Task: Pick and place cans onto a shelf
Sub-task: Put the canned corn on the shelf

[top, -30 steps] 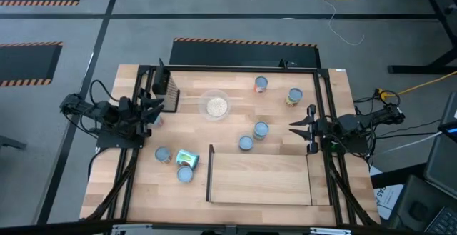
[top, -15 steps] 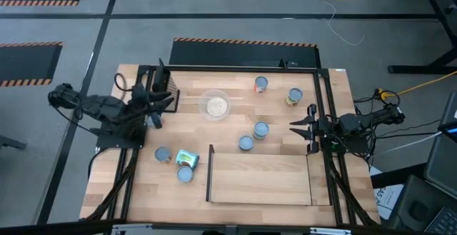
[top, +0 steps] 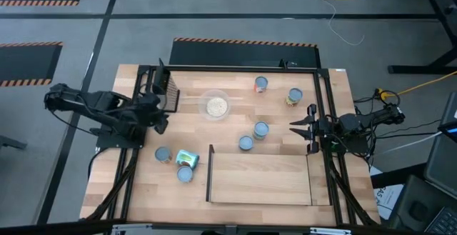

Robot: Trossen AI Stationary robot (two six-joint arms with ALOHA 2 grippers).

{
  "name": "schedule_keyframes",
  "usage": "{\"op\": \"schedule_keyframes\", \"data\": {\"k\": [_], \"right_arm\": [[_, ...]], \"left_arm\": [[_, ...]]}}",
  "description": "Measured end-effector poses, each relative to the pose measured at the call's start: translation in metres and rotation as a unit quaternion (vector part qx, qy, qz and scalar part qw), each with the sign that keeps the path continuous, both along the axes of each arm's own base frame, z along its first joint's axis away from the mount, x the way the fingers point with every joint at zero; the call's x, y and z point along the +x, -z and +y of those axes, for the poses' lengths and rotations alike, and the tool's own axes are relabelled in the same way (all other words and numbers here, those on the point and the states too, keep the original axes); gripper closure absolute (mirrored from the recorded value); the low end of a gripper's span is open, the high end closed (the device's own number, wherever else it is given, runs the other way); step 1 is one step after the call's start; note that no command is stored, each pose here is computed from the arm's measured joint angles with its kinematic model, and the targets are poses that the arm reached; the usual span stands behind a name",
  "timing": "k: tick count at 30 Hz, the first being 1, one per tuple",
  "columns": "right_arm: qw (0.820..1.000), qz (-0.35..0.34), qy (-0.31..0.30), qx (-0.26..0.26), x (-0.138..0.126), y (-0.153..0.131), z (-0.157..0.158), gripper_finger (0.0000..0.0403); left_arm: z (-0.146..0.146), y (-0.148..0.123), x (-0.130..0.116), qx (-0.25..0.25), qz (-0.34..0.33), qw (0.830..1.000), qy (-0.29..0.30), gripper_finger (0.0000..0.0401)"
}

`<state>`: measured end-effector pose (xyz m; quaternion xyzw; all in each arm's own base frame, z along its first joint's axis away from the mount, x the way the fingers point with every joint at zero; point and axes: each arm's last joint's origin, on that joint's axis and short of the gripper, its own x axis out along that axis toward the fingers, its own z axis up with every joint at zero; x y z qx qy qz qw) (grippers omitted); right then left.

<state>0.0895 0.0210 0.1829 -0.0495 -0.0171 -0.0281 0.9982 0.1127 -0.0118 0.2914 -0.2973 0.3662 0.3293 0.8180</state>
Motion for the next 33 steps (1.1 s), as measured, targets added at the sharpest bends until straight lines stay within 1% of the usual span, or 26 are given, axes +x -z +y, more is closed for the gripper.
{"op": "schedule_keyframes", "data": {"k": [2,4,7,13,17,25,30,33], "right_arm": [[1.000,0.000,0.000,0.000,0.000,0.000,0.000,0.0307],[1.000,0.000,0.000,-0.001,0.000,0.000,0.000,0.0307],[1.000,0.000,0.000,-0.002,0.000,0.000,0.000,0.0307],[1.000,0.000,0.000,-0.002,0.000,0.000,0.000,0.0307],[1.000,0.002,0.000,-0.002,0.000,0.000,0.000,0.0307],[1.000,0.005,0.000,-0.003,0.000,0.001,0.000,0.0307],[1.000,0.004,0.000,-0.002,0.000,0.001,0.000,0.0307],[1.000,0.004,0.000,-0.001,0.000,0.001,0.000,0.0307]], "left_arm": [[0.002,0.008,0.000,-0.029,0.064,0.997,-0.018,0.0289],[0.004,0.014,0.001,-0.044,0.120,0.991,-0.035,0.0289],[0.009,0.020,0.005,-0.053,0.171,0.982,-0.058,0.0289],[0.019,0.029,0.019,-0.045,0.222,0.972,-0.070,0.0289],[0.025,0.037,0.029,-0.042,0.256,0.963,-0.065,0.0289],[0.039,0.052,0.048,-0.048,0.305,0.949,-0.058,0.0289],[0.046,0.065,0.053,-0.057,0.332,0.939,-0.069,0.0289],[0.047,0.078,0.050,-0.082,0.338,0.935,-0.074,0.0289]]}}
